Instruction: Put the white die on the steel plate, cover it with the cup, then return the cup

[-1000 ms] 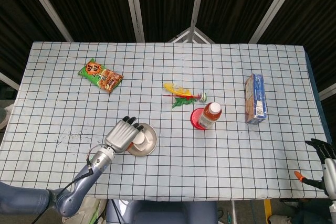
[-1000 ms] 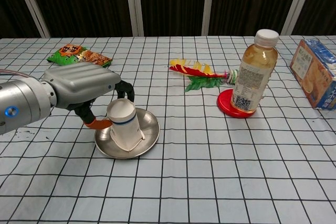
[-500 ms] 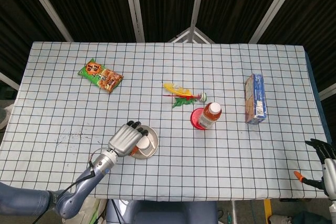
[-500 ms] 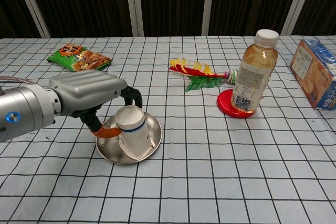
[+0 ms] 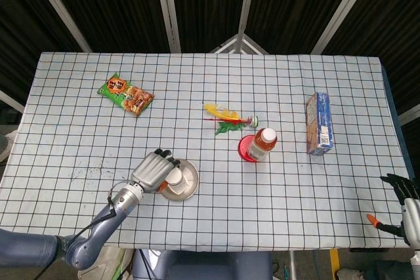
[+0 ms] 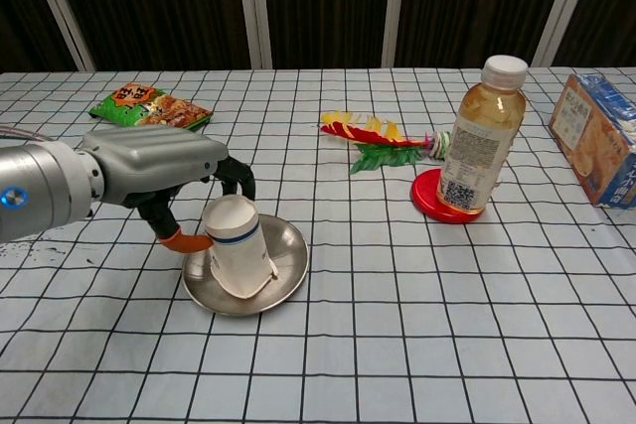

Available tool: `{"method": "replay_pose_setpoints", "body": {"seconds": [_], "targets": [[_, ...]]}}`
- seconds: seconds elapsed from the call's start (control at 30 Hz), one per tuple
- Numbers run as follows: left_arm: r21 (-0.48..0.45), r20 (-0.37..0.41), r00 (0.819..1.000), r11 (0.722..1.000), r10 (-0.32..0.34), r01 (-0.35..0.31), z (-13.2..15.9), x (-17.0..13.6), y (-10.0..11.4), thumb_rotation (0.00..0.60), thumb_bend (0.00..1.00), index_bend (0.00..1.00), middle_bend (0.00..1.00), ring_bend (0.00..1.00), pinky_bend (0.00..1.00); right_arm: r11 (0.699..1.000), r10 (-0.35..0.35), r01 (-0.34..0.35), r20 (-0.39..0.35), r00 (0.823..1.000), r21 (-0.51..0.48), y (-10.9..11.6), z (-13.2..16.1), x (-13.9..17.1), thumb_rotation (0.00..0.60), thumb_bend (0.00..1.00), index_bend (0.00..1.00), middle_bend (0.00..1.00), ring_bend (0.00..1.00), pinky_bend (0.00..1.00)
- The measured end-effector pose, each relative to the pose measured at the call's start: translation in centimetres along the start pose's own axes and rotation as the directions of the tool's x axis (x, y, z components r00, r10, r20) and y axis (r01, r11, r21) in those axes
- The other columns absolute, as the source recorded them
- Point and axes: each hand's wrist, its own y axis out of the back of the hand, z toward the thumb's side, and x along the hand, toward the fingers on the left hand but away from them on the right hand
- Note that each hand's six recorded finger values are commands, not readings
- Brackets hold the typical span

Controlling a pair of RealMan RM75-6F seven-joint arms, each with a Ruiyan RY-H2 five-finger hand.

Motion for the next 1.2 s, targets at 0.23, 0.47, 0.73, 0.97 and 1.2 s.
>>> {"method": "replay_pose_setpoints", "body": {"seconds": [0.23,0.47,0.73,0.97,1.2], "targets": [[0.129,-0.032,0.999,0.991,0.026,-0.021,-0.7,1.1,-0.2,0.600,0.51,0.39,0.41,0.19,0.23,1.000,0.007,-0.007,0.004,1.000,-0.003,-0.2,-0.1,-0.1,0.600,0.10,0.22,0.19,0.13,0.00],[0.178,-0.041,0.997,0.982,0.063,-0.055,-0.9,2.1,-0.1,0.600,0.51,0.39,0.41,0.19,0.23,1.000,0.009,-0.009,0.008,1.000,-0.006,-0.2,-0.2,-0.1,0.600,0.10,0.22,0.19,0.13,0.00],[0.159,0.005,0.995,0.982,0.103,-0.102,0.6,2.9,-0.2,0.600,0.51,0.39,0.40,0.19,0.23,1.000,0.019,-0.019,0.010,1.000,-0.010,-0.4,-0.2,-0.1,0.600,0.10,0.22,0.19,0.13,0.00],[0.012,0.067,0.997,0.999,0.036,-0.037,2.6,2.3,-1.2,0.600,0.51,0.39,0.40,0.19,0.23,1.000,0.014,-0.014,0.012,1.000,-0.012,-0.3,-0.2,-0.1,0.600,0.10,0.22,0.19,0.13,0.00],[-0.105,0.115,0.992,0.992,-0.060,0.072,3.4,0.9,-1.4,0.600,0.51,0.40,0.40,0.19,0.22,1.000,0.012,-0.012,0.007,1.000,-0.017,-0.2,-0.1,0.0,0.600,0.10,0.22,0.19,0.13,0.00]]}}
